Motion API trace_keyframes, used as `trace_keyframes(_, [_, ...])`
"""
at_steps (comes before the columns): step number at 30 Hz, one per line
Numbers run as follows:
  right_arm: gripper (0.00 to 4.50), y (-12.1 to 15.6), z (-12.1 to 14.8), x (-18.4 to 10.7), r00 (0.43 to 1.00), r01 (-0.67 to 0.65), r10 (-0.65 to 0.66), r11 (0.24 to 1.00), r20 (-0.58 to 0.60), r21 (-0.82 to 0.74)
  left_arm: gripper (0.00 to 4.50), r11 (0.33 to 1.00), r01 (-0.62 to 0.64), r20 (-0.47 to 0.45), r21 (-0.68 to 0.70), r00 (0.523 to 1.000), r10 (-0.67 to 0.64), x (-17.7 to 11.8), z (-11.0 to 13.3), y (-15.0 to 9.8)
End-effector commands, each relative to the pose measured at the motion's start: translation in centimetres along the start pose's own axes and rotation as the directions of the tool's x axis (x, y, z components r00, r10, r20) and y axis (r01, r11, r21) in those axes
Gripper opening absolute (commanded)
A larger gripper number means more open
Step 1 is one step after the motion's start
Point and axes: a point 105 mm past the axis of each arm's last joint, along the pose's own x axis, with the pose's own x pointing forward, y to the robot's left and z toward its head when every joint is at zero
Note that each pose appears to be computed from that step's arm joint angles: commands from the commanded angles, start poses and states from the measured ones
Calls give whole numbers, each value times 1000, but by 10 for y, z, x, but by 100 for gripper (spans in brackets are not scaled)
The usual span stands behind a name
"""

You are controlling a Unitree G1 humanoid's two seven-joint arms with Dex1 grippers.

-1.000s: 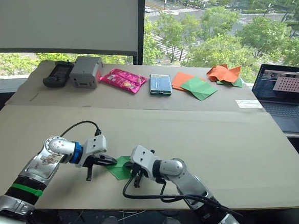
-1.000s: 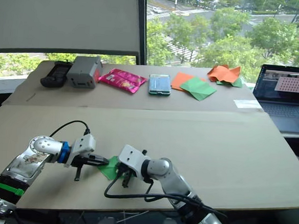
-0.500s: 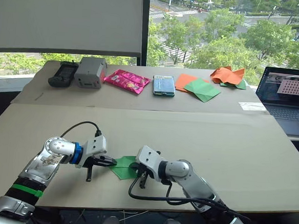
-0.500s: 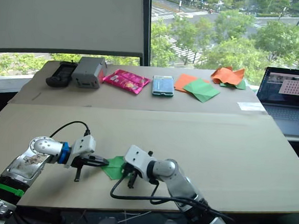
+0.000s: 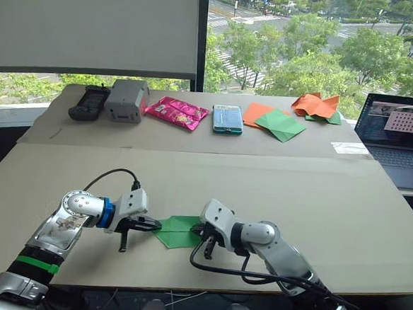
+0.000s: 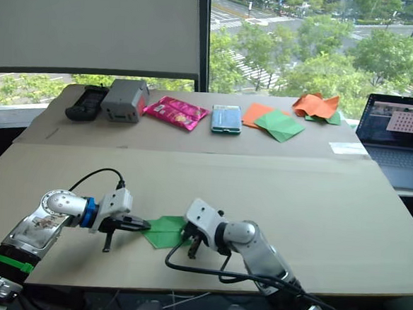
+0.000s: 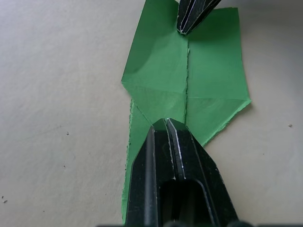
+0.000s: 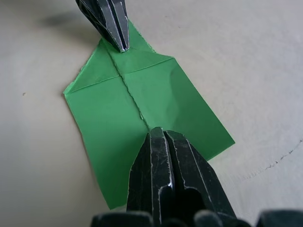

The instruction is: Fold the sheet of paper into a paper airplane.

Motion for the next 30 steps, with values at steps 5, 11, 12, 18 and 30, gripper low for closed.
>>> trace_keyframes(5, [2,-4,-62,-20,972,65,-38,992,-231,111,0,1000,14,-15,15,1000,-14,4,-1,-3])
trace_keyframes(11, [2,-6,-36,-30,991,67,-60,996,-121,53,0,1000,12,-14,21,1000,-12,5,0,-2])
trace_keyframes(12, [2,-5,-21,-32,997,62,-60,998,-51,33,0,1000,12,-13,22,1000,-12,5,0,-2])
trace_keyframes(18, [2,1,49,-46,963,31,-23,999,270,-23,0,1000,6,-13,29,1000,-6,3,2,0])
trace_keyframes(30, [2,-6,10,6,994,57,-56,998,92,-9,0,999,-9,-6,38,1000,9,0,7,-1])
